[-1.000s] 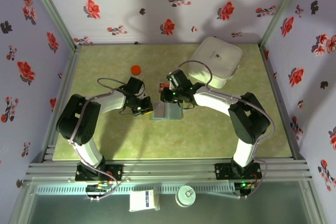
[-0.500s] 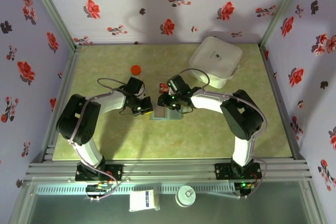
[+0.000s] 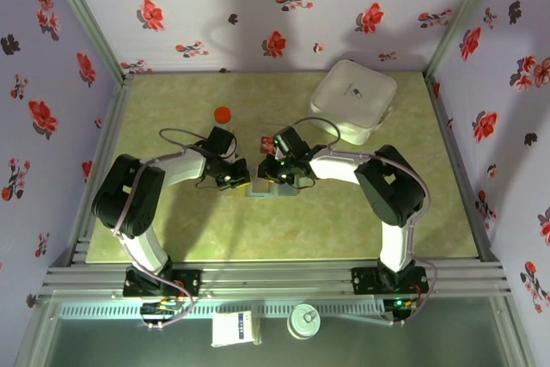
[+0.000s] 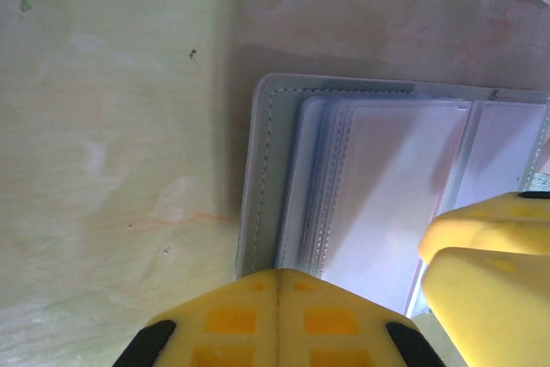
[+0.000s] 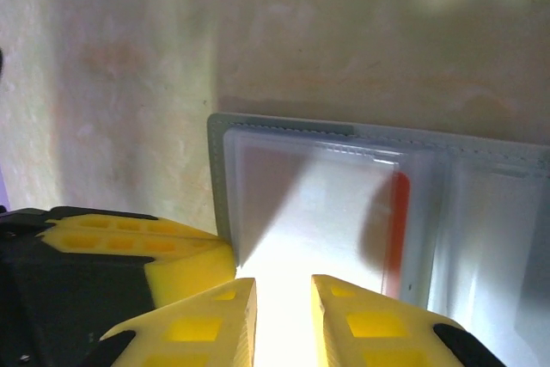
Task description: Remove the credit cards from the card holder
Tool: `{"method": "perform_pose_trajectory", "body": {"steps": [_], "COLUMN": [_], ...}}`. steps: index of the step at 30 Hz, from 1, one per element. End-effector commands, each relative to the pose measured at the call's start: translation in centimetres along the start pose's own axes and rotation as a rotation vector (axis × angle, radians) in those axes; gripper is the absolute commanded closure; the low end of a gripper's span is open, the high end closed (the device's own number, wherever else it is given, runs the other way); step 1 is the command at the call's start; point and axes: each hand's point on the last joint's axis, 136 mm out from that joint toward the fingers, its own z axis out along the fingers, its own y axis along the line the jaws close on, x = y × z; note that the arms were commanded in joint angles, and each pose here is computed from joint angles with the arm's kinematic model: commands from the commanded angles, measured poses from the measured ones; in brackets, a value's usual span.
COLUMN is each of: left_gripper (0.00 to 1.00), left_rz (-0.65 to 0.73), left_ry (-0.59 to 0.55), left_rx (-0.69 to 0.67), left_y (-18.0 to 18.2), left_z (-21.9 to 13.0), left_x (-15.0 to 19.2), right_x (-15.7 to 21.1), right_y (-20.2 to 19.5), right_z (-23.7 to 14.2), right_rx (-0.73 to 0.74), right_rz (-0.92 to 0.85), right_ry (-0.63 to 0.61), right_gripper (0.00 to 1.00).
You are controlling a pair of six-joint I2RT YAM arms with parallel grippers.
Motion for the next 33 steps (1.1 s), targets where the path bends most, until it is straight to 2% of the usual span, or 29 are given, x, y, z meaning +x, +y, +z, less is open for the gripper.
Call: {"method": "perform_pose_trajectory", "body": {"steps": [1, 14, 24, 33], "left_gripper": [1.0, 1.0, 1.0, 1.0], "left_rz": [-0.01, -0.011, -0.01, -0.004], "left_ry": [0.008, 0.012, 0.008, -0.039], "left_rx": [-0.004, -0.01, -0.007, 0.033], "left_y": [0.1, 0.3, 0.2, -1.5], "left_z": [0.0, 0.0, -0.2, -1.7], "left_x": [0.5, 0.6, 0.6, -0.4], "right_x": [1.0, 0.8, 0.5, 0.4], "right_y": [-0.8, -2.3, -2.1, -2.5], "right_z": [0.5, -0.6, -1.4, -1.6], "right_rx": [0.018, 0.115, 0.099, 0.086], "right_rz": [0.02, 0.003, -0.005, 0.004], "right_ry": [0.026, -0.01, -0.027, -0.033], "right_gripper": [0.76, 0.76, 0.76, 0.76]}}
